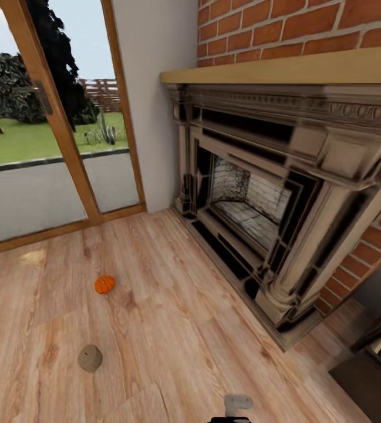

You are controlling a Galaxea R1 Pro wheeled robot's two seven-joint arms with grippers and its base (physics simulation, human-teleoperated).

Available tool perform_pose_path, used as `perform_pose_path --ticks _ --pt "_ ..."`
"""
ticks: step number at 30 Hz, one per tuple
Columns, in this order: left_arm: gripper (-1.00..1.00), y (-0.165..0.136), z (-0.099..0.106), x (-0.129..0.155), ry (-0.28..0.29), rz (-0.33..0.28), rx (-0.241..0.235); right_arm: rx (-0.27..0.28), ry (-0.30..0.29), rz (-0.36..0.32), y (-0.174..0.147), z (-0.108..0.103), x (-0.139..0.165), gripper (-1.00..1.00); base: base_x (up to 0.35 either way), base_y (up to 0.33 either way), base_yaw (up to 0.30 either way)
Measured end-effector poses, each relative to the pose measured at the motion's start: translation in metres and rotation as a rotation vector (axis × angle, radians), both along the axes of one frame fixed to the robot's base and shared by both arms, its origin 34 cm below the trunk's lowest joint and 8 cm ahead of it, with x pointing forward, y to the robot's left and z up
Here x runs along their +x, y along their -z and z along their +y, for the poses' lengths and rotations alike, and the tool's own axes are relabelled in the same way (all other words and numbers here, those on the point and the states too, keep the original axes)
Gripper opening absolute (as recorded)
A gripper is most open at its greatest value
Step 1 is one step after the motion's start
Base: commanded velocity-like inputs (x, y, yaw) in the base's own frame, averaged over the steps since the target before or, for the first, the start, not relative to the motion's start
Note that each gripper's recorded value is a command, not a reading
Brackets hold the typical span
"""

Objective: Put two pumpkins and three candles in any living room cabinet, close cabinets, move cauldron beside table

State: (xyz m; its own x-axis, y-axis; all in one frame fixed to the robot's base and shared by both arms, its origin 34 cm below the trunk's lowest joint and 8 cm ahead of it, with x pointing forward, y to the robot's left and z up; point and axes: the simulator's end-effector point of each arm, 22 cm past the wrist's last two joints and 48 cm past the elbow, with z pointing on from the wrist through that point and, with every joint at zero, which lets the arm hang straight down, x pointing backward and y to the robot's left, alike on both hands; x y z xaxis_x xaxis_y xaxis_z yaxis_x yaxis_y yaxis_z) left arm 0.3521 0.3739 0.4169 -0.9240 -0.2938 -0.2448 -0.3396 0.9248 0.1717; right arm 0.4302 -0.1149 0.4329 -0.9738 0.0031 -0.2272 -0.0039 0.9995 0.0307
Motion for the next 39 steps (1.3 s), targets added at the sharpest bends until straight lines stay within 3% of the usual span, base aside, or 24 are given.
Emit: perform_pose_path --ticks 10,22,24,28,30,39 --pt "1.00 0.003 -0.001 -0.004 0.003 0.011 -0.001 0.000 0.001 0.011 0.003 0.000 -0.004 1.00 0.234 0.074 0.223" --pt "1.00 -0.012 -0.003 0.006 0.001 0.008 -0.007 0.007 0.000 0.024 -0.006 0.005 -0.007 1.00 0.017 0.001 0.223" --pt "1.00 -0.021 -0.006 0.016 -0.006 0.017 -0.029 0.006 0.000 0.026 -0.009 0.005 -0.007 1.00 0.000 0.000 0.223" --pt "1.00 -0.057 -0.020 0.050 -0.039 0.065 -0.148 0.007 0.001 0.030 -0.015 0.005 -0.009 1.00 0.000 0.000 0.221" --pt "1.00 -0.076 -0.017 0.062 -0.036 0.081 -0.179 0.007 0.002 0.032 -0.018 0.005 -0.009 1.00 0.000 0.000 0.211" --pt "1.00 -0.111 -0.013 0.106 -0.020 0.051 -0.191 0.020 0.004 0.043 -0.031 0.015 -0.012 1.00 0.000 0.000 0.206"
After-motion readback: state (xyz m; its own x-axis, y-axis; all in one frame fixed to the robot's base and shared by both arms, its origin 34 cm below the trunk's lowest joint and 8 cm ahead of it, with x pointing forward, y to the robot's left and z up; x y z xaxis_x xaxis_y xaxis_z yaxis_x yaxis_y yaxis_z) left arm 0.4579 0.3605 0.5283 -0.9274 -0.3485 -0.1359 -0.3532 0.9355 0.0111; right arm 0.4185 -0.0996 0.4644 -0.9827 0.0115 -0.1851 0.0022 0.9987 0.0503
